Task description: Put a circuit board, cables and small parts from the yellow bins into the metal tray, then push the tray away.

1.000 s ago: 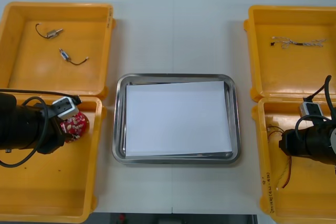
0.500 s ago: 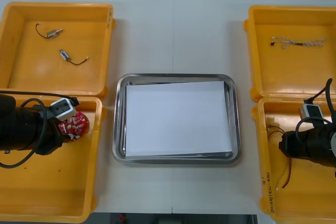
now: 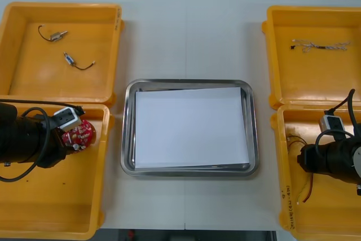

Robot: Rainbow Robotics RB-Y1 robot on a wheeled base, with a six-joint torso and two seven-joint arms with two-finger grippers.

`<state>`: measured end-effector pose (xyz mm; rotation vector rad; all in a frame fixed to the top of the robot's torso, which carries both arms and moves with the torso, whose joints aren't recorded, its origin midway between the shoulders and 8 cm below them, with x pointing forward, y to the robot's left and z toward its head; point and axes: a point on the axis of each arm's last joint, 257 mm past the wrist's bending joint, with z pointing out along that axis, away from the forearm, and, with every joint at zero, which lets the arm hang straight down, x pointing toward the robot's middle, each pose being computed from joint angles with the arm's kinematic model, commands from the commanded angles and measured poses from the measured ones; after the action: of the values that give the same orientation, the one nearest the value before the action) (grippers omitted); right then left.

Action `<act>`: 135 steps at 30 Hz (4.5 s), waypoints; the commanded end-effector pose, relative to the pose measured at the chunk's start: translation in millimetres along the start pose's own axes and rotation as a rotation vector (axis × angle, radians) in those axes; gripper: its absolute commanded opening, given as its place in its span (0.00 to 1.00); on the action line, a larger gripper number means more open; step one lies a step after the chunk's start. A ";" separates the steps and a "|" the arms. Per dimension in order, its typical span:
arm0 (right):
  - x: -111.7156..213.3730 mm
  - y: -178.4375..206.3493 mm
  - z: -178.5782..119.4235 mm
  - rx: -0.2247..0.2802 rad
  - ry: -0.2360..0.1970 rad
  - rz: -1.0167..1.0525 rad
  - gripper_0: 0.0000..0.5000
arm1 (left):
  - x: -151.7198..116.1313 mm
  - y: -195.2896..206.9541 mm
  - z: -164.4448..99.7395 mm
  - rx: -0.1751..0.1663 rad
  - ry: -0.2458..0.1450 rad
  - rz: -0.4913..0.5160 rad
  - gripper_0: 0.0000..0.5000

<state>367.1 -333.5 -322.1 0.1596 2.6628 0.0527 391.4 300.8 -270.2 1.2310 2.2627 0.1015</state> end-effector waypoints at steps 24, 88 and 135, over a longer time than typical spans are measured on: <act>14.6 0.6 21.3 -0.006 -0.006 0.044 1.00 | -19.7 -6.0 12.4 0.005 -0.031 0.172 1.00; -2.6 -2.3 -86.9 0.041 -0.029 -0.022 0.00 | -25.5 -10.6 13.0 0.019 -0.032 0.171 0.00; -64.2 17.3 -217.2 -0.017 -0.066 -0.421 0.00 | 62.9 -31.2 -38.8 -0.005 0.057 -0.147 0.00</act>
<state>322.7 -326.2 -107.7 -0.3893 2.5764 -0.0308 329.2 343.0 -271.3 1.0330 2.4035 0.0890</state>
